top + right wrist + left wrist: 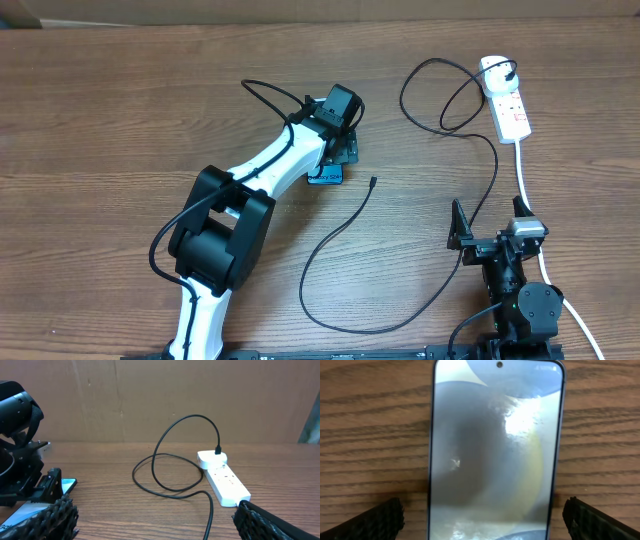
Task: Plug charger to phone and switch on socket
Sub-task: 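Lower the left gripper onto the smartphone and close on it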
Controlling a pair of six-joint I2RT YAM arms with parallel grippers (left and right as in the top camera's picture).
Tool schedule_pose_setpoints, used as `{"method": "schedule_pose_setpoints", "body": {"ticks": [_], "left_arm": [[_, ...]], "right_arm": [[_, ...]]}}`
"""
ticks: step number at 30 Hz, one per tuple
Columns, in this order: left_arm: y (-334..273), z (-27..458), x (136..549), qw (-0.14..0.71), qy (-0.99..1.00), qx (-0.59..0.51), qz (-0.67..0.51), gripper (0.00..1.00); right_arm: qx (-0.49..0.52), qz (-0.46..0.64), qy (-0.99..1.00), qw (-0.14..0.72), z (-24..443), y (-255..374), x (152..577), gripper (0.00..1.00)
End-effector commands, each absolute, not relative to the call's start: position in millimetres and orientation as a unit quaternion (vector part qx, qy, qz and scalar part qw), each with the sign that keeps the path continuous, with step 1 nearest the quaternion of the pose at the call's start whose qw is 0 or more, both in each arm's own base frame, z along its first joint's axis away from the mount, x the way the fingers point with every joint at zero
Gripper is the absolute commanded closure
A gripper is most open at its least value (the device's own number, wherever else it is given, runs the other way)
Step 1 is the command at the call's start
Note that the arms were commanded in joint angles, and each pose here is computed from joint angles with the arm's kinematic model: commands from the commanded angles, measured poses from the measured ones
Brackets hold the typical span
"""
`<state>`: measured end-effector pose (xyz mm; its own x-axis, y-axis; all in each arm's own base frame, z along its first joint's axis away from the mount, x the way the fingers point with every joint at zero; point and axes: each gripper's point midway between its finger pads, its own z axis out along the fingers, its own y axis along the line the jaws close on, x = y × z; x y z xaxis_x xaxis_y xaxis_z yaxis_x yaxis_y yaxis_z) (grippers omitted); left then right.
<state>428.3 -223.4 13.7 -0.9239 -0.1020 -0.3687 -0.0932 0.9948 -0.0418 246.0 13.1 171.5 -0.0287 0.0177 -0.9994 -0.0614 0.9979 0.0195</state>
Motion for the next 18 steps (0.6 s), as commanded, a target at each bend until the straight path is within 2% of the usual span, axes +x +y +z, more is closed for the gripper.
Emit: {"method": "schedule_pose_setpoints", "body": {"ticks": [1,18], "left_arm": [[-218.9,10.2,433.8,0.204,0.978,-0.039,0.022,0.01],[-227.6,10.2,432.9,0.203,0.979,-0.033,0.007,0.00]], "right_arm": [[-0.015,0.029,0.715,0.698,169.5,13.7,246.1,0.00],[-0.015,0.029,0.715,0.698,169.5,13.7,246.1,0.00]]}}
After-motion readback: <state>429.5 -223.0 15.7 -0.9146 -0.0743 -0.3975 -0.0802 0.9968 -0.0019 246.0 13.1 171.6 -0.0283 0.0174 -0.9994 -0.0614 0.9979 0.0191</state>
